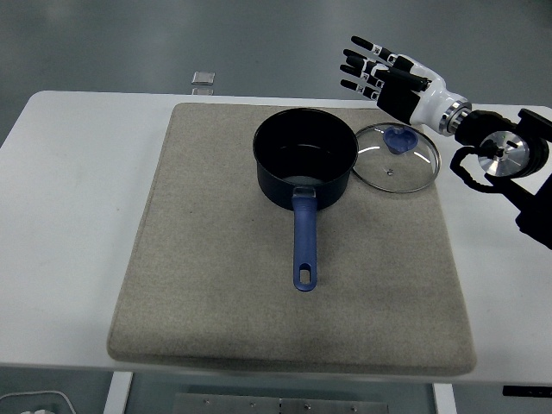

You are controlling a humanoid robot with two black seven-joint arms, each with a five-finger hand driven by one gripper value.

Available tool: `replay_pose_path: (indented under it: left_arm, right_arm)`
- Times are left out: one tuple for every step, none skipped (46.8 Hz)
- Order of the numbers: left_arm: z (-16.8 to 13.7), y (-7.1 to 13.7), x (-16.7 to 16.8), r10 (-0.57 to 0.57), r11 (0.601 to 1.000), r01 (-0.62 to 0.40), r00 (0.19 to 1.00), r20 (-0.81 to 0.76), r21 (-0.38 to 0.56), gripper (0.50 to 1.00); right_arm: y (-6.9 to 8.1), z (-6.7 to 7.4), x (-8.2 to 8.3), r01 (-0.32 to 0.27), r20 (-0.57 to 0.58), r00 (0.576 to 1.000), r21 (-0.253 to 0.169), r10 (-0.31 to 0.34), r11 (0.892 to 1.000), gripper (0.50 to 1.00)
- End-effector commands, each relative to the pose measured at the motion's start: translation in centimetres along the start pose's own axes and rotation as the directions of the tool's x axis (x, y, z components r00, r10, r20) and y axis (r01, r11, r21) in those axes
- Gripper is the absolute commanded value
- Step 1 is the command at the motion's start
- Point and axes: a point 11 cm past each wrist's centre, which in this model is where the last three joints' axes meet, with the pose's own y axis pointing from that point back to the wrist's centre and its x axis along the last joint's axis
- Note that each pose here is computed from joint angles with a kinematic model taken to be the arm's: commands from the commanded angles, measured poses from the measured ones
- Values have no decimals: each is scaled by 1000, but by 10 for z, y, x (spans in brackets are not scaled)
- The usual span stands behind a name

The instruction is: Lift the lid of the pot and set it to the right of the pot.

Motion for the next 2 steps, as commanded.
replay_pose_path:
  left_arm:
    - [0, 0, -1, -1, 1000, 1, 1000, 1, 0, 1000]
    - [0, 0, -1, -1, 1000, 1, 1000, 1, 0, 1000]
  right_arm:
    - [0, -2, 0, -3, -8, 1000, 21, 3, 1000, 924]
    - [0, -2, 0, -3, -8, 1000, 21, 3, 1000, 924]
